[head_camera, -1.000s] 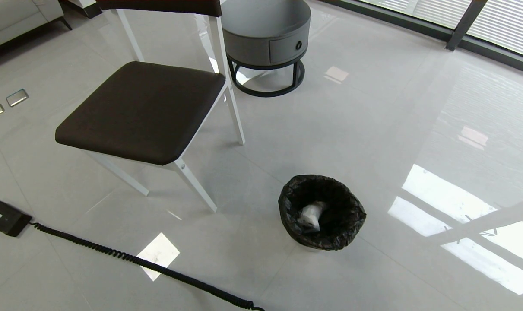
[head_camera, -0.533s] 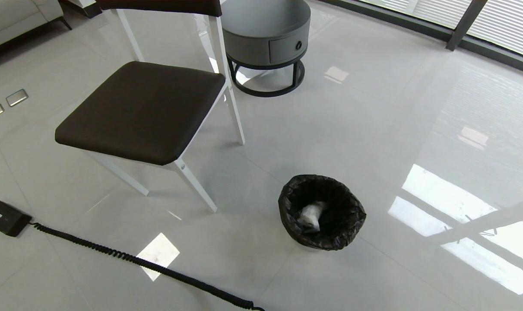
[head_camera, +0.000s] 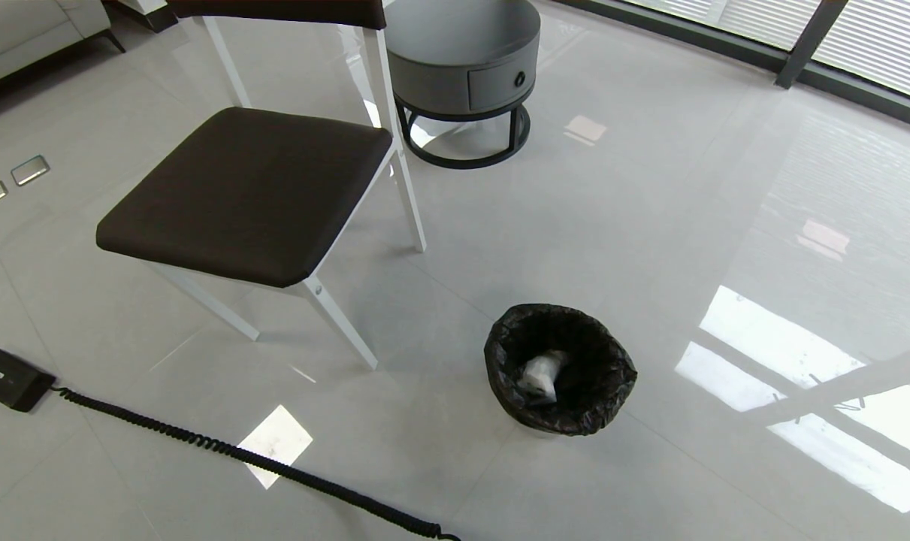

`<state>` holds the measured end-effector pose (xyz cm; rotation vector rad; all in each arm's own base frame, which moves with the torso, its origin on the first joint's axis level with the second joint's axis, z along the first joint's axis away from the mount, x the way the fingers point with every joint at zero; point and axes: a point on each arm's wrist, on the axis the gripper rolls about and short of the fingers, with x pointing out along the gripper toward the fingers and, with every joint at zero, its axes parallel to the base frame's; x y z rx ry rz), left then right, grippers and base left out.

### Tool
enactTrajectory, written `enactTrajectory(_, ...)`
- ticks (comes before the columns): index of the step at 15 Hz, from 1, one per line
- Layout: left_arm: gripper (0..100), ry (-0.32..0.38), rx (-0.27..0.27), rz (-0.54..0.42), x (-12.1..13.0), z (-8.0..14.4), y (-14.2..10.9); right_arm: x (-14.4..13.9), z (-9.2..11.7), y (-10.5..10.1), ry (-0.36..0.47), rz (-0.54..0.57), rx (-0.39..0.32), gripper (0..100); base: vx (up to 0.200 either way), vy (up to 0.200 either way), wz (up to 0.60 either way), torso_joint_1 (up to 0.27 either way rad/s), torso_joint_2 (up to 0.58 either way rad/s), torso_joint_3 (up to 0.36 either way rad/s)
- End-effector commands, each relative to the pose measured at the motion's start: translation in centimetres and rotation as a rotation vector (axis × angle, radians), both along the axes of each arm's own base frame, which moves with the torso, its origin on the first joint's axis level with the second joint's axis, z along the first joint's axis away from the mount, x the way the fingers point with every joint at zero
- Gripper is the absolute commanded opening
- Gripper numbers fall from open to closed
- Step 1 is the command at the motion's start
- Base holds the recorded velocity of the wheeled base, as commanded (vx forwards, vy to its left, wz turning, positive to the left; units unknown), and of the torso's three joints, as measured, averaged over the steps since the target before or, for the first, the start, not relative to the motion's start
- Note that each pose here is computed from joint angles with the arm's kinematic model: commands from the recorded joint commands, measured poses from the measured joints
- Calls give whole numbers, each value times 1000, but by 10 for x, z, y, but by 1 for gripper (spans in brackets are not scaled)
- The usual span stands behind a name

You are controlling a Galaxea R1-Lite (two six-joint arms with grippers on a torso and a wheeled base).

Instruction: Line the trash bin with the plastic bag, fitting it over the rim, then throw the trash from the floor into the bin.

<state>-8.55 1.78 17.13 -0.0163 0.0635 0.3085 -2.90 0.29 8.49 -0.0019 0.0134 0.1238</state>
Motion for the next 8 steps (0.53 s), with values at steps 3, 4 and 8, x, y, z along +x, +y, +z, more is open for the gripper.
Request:
enactTrajectory(3,100,-16,-10,130,65,-89,-6,1,0,-2,9,-93,-4,0,0,0,0,0,0,0)
enactTrajectory(4,100,-20,-6,-22,66,-89,-10,1,0,-2,8,-92,-2,0,0,0,0,0,0,0)
enactTrajectory(8,100,27,77,-428,68,-94,-19,1,0,-1,10,-47,3,0,0,0,0,0,0,0)
